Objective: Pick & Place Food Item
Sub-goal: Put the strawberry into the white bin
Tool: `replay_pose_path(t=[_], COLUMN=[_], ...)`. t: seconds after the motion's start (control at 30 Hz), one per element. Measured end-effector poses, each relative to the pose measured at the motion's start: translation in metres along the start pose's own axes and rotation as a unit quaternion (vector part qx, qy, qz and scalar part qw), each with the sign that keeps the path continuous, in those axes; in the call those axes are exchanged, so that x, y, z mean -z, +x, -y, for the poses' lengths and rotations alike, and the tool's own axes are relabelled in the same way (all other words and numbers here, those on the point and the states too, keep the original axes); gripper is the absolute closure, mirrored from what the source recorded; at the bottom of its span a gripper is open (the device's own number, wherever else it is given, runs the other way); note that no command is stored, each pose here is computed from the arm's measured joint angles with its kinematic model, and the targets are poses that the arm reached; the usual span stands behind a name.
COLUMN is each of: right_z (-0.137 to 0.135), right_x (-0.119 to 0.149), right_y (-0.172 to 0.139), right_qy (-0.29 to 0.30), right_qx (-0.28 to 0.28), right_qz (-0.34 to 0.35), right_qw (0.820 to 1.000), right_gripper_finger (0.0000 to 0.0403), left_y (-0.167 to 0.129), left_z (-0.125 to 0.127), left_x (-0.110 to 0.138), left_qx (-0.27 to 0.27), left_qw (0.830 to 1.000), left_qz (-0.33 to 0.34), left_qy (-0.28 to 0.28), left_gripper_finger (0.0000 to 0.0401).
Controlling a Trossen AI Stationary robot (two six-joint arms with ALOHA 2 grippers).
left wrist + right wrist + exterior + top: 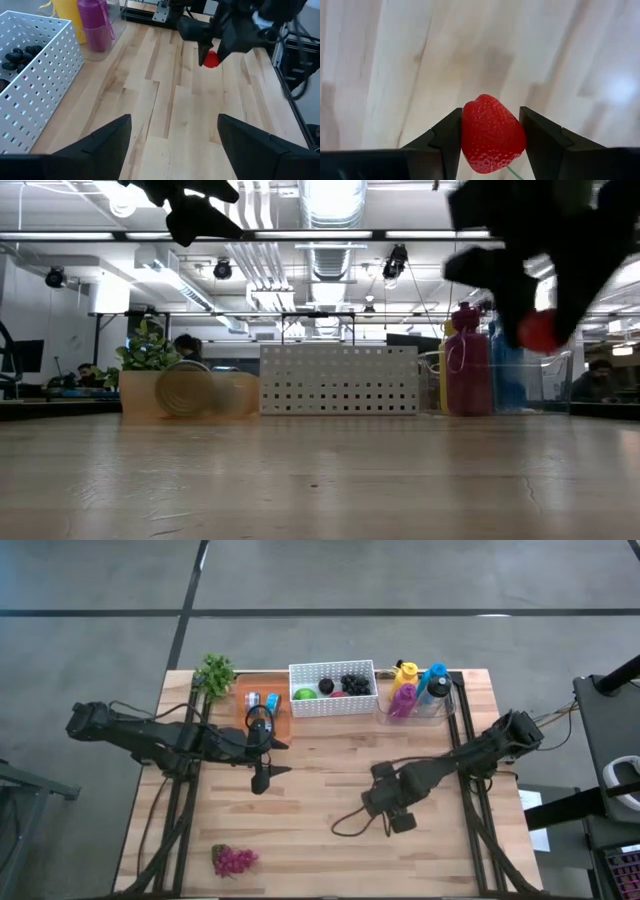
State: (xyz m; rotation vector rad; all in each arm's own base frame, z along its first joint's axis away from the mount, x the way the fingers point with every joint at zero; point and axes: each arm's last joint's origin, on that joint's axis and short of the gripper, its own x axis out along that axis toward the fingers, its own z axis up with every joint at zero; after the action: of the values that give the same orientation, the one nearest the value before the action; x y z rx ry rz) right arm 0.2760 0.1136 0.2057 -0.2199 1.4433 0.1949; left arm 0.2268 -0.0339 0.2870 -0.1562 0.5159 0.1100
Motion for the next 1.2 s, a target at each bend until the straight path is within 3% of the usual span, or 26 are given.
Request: replay_pose_path(t=[0.3,0.63,0.8,1.03,1.2], right_z=[0.051,0.154,0.207,0.269,0.297], right_x=[-0.031,-0.030,-0.018,-0.001,0.003], right_y=[-0.051,-0.094,-0.109,-0.114,-0.091], right_qy=[0.009,0.089,0.168,0.281,0.320], right_qx=[0.101,0.173,0.207,0.227,0.195], right_qz=[0.075,0.118,0.162,0.250,0.248], right_qw=[0.992,0.974,0.950,0.899,0.893], right_gripper_finger=[0.0235,0.0235,0.0234,0.0234,0.0234], left_y=[0.000,0.000,0.000,0.000,0.000], left_z=[0.000,0.000,0.000,0.000,0.000], left_x=[0.000,0.000,0.000,0.000,0.000], left_qx=[0.000,0.000,0.000,0.000,0.000], left_qw=[1.000,1.000,1.000,1.000,1.000], left_qz=[0.000,0.000,0.000,0.000,0.000], left_qy=[0.003,0.004,0.004,0.004,0.004], left_gripper_finger=[0.0104,0.0089,0.0083,0.0076,0.0073])
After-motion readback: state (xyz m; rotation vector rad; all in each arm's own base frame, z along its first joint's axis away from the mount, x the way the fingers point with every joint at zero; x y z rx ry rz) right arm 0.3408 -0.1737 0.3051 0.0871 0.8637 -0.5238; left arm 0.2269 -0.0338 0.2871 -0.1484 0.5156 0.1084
